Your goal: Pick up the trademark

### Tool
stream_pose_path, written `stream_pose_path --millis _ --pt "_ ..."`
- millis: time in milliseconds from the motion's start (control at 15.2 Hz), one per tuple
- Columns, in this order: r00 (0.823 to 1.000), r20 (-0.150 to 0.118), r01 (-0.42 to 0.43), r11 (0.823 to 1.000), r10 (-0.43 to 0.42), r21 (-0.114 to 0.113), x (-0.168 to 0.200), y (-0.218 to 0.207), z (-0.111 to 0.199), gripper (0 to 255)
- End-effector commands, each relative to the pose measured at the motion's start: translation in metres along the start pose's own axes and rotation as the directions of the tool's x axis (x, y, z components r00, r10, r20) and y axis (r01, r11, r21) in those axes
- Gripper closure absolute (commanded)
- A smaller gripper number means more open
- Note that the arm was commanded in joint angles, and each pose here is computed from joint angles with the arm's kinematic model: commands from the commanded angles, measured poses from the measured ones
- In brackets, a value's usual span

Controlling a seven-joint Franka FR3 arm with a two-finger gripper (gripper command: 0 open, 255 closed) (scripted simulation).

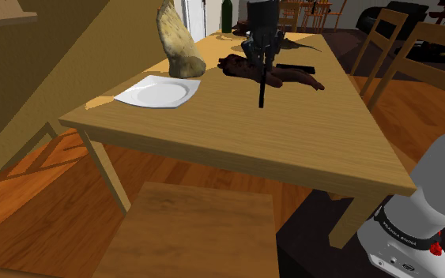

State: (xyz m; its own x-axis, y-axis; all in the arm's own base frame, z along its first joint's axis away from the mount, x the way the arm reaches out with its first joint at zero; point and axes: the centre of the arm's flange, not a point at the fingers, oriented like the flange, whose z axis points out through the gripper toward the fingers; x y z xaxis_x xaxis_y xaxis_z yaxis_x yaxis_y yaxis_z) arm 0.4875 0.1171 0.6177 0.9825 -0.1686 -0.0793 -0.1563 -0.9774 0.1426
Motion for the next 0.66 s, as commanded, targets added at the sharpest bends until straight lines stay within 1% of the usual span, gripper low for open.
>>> stream_pose_path --millis 0,462,594 --pt "1.000 0.000 0.000 1.000 0.000 0.000 -0.001 0.002 -0.011 255" --pt "1.000 0.000 0.000 1.000 0.000 0.000 -0.004 0.007 -0.047 255" --pt "1.000 0.000 0.000 1.000 0.000 0.000 -0.004 0.007 -0.048 255"
